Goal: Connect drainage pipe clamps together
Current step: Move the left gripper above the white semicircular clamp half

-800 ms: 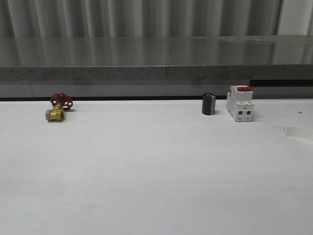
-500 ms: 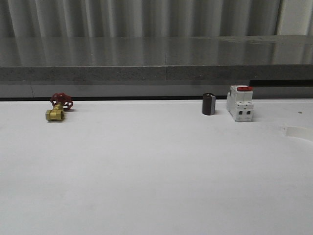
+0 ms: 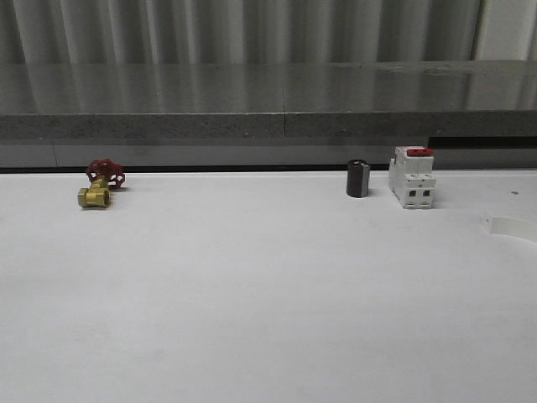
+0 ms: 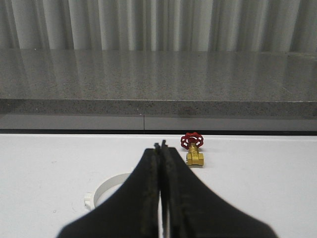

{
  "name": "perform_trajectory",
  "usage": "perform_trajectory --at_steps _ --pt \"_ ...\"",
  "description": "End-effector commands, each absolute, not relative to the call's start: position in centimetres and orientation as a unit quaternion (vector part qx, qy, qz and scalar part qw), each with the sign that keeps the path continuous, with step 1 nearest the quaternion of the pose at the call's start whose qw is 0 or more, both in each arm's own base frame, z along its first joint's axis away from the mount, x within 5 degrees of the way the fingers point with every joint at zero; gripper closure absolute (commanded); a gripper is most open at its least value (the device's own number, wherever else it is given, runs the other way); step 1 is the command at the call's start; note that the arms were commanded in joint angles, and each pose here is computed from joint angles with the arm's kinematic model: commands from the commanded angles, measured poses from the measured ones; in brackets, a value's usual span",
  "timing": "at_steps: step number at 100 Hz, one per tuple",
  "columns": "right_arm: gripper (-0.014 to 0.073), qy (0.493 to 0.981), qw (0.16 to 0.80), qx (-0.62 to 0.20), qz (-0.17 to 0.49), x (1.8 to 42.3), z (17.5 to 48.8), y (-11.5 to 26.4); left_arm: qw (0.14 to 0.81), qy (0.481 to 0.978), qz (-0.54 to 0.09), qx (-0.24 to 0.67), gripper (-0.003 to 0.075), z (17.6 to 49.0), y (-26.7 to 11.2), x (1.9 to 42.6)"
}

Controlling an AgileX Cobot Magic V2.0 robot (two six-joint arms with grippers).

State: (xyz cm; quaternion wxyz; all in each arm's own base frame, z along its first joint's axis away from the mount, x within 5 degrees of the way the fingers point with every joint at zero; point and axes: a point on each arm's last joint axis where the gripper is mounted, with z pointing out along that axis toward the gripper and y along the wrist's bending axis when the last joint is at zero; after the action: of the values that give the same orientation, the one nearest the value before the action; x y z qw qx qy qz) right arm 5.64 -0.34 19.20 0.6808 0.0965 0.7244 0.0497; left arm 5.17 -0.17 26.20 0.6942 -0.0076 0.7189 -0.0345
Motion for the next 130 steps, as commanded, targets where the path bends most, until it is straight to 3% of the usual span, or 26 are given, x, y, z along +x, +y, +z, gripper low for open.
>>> perform_trajectory --at_steps 1,19,33,65,72,84,94,130 --pt "0.0713 0.685 0.722 0.089 0.044 5.4 20.6 -0.4 0.691 0.721 -0.043 -0.017 0.0740 29.8 -0.2 5.7" --pt "0.0713 0.685 0.722 0.089 0.044 5.4 20.6 -0.4 0.570 0.821 -0.033 -0.021 0.0740 33.5 -0.2 7.9" --pt "0.0713 0.685 0.722 0.089 0.044 5.4 20.6 -0.4 0.513 0.857 -0.038 -0.025 0.0740 35.2 -0.4 10.1" --pt "0.0713 0.685 0.722 0.089 0.044 5.4 20.6 -0.4 0.429 0.901 -0.055 -0.034 0.0736 33.6 -1.0 14.4" --pt "0.0713 0.685 0.722 0.089 0.044 5.4 20.6 -0.4 0.418 0.906 -0.053 -0.032 0.0690 33.2 -1.0 14.9" --pt "0.0713 0.685 0.722 0.089 0.044 5.4 20.6 -0.4 0.407 0.912 -0.043 -0.029 0.0489 32.8 -0.9 15.5" --pt "0.0713 0.685 0.722 0.089 0.044 5.4 20.6 -0.4 0.394 0.917 -0.044 -0.045 0.0380 32.3 -0.8 16.1" --pt "0.0713 0.685 0.722 0.089 0.044 5.4 20.6 -0.4 0.380 0.923 -0.042 -0.045 0.0369 31.8 -0.8 16.8"
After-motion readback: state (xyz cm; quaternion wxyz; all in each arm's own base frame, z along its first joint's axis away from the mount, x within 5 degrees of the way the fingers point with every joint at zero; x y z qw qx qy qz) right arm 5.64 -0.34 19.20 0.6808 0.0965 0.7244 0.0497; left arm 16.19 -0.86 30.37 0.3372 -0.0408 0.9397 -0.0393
